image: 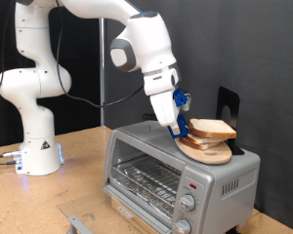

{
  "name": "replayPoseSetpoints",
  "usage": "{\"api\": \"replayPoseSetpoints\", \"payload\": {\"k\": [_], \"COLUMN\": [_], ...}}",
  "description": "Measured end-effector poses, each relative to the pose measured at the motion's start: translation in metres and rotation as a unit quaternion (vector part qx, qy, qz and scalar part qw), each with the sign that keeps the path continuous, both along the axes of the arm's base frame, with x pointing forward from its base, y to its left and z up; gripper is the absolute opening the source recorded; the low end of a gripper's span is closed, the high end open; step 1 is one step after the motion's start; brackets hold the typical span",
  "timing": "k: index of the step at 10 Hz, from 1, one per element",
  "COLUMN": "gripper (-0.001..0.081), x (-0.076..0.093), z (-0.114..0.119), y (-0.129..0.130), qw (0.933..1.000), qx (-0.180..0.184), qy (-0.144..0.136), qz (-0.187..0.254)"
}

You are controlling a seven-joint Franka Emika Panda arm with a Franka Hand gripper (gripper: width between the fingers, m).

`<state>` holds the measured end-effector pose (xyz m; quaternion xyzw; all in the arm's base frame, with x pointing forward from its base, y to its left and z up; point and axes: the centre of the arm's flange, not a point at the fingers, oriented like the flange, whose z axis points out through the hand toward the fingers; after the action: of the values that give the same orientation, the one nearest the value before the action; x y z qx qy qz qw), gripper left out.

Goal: Make a piece of toast with the oven

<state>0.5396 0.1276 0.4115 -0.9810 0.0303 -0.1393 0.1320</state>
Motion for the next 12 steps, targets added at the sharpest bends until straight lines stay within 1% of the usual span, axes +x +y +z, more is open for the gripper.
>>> {"api": "replayPoseSetpoints", "payload": {"k": [2, 4, 7, 9, 11, 12], "gripper": [0.0391, 0.0391, 0.0391, 0.0391, 0.0391, 0.0391], "x": [-0.012, -0.026, -0.046, -0.058, -0.073, -0.071], "z": [-0.002, 0.001, 0.008, 0.012, 0.017, 0.016], "y": [-0.005, -0.013, -0.026, -0.036, -0.046, -0.046], "qw": [0.9997, 0.9991, 0.9985, 0.9983, 0.9971, 0.9973], "qx": [0.018, 0.035, 0.044, 0.052, 0.064, 0.062], "qy": [-0.008, -0.017, -0.023, -0.014, 0.009, 0.005], "qz": [0.010, 0.019, 0.021, 0.025, 0.040, 0.039]}}
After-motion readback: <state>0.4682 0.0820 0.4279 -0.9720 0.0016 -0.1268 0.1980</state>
